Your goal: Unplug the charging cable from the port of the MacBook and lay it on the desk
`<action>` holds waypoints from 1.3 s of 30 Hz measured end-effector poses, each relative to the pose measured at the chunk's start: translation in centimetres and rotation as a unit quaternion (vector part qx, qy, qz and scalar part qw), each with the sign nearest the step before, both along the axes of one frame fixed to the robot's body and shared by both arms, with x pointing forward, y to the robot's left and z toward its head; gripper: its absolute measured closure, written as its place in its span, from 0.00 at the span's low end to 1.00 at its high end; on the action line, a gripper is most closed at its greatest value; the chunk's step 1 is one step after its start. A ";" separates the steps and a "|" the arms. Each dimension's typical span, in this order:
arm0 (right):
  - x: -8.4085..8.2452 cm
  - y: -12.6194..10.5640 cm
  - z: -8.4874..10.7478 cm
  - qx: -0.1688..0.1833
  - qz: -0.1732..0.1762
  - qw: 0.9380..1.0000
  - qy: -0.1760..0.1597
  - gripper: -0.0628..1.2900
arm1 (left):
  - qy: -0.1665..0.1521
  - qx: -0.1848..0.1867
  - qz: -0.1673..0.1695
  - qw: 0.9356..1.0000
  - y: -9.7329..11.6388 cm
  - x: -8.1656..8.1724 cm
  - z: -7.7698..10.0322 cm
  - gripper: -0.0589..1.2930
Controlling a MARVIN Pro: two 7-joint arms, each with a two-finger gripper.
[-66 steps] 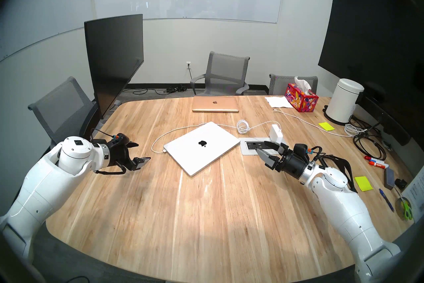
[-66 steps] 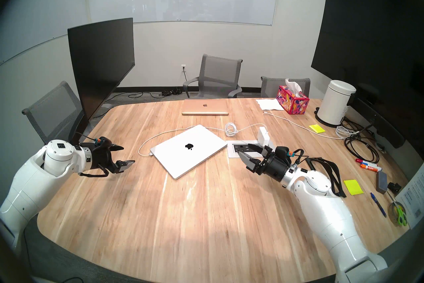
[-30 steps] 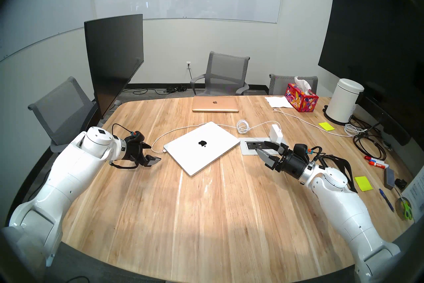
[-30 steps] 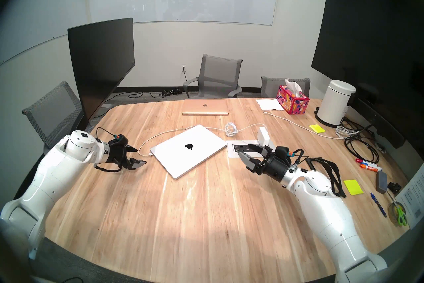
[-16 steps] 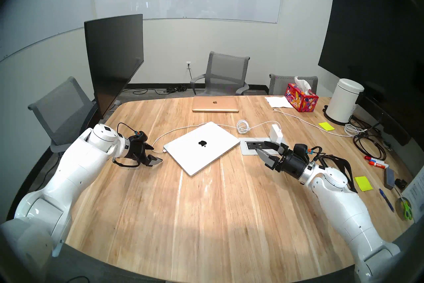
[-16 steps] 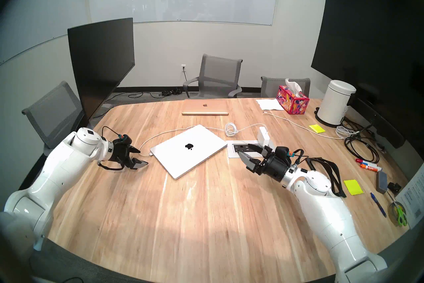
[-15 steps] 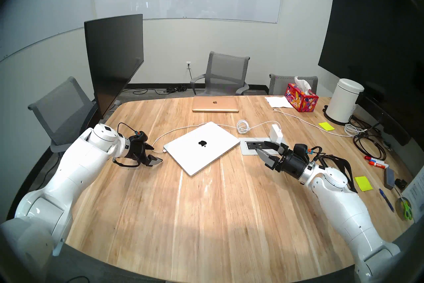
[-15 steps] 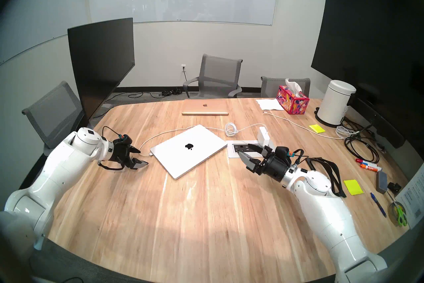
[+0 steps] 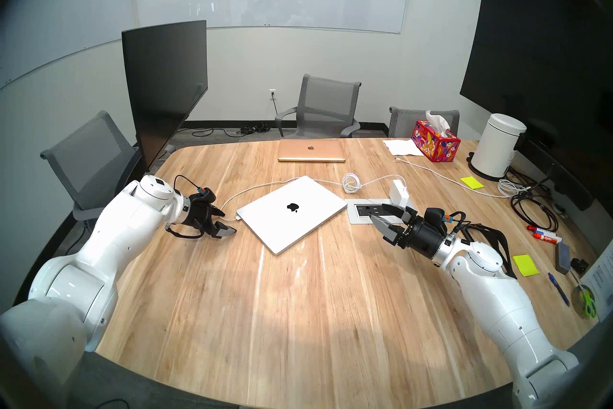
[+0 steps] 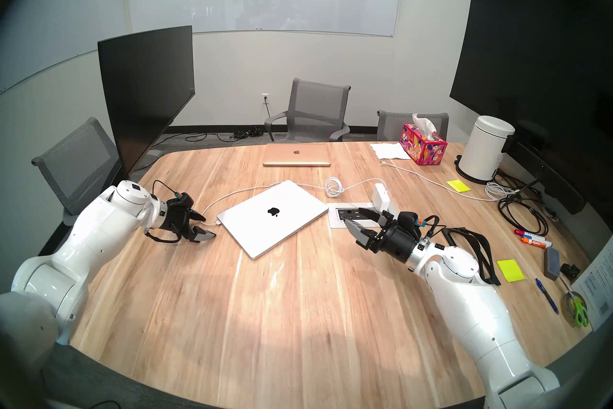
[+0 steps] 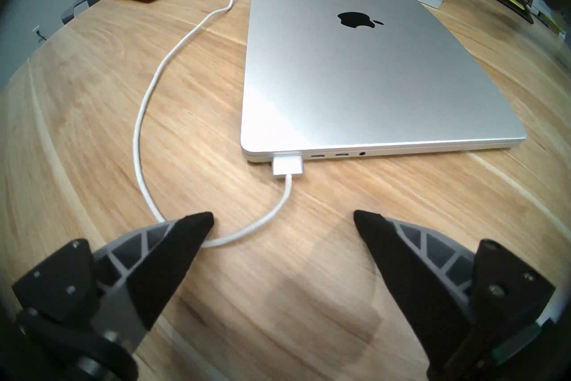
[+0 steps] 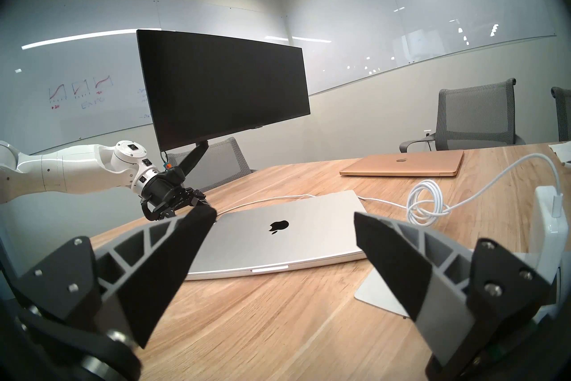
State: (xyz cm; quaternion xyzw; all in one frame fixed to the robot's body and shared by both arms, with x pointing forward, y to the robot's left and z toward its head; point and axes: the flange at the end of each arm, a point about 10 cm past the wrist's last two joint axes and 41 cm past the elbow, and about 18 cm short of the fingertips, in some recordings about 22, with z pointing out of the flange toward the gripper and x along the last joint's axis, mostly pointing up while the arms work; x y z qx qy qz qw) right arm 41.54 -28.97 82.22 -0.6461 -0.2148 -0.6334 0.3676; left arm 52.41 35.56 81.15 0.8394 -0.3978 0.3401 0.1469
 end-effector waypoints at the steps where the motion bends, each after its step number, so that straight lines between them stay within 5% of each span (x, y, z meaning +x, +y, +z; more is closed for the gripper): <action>1: 0.0 0.0 0.0 0.000 0.000 1.000 0.000 0.05 | 0.000 0.000 -0.001 1.000 0.0 0.1 0.0 0.05; 10: 0.0 0.0 0.0 0.000 0.000 1.000 0.000 0.05 | 0.001 -0.008 -0.008 1.000 0.2 0.8 0.0 0.10; 13: 0.0 0.0 0.0 0.000 0.000 1.000 0.000 0.05 | 0.000 -0.011 -0.011 1.000 0.2 1.0 0.1 0.66; 14: 0.0 0.0 0.0 0.000 0.000 1.000 0.000 0.05 | 0.001 -0.012 -0.012 1.000 0.2 1.0 0.0 0.74; 27: 0.0 0.0 0.0 0.000 -0.001 1.000 -0.001 0.05 | 0.005 -0.017 -0.025 1.000 0.3 1.3 -0.1 0.79; 31: 0.0 0.0 0.0 0.000 -0.001 1.000 -0.001 0.05 | 0.003 -0.018 -0.026 0.999 0.3 1.4 -0.1 0.95; 39: 0.0 0.0 0.0 0.000 -0.001 1.000 -0.001 0.05 | -0.006 -0.027 -0.037 0.999 0.3 1.4 0.3 0.96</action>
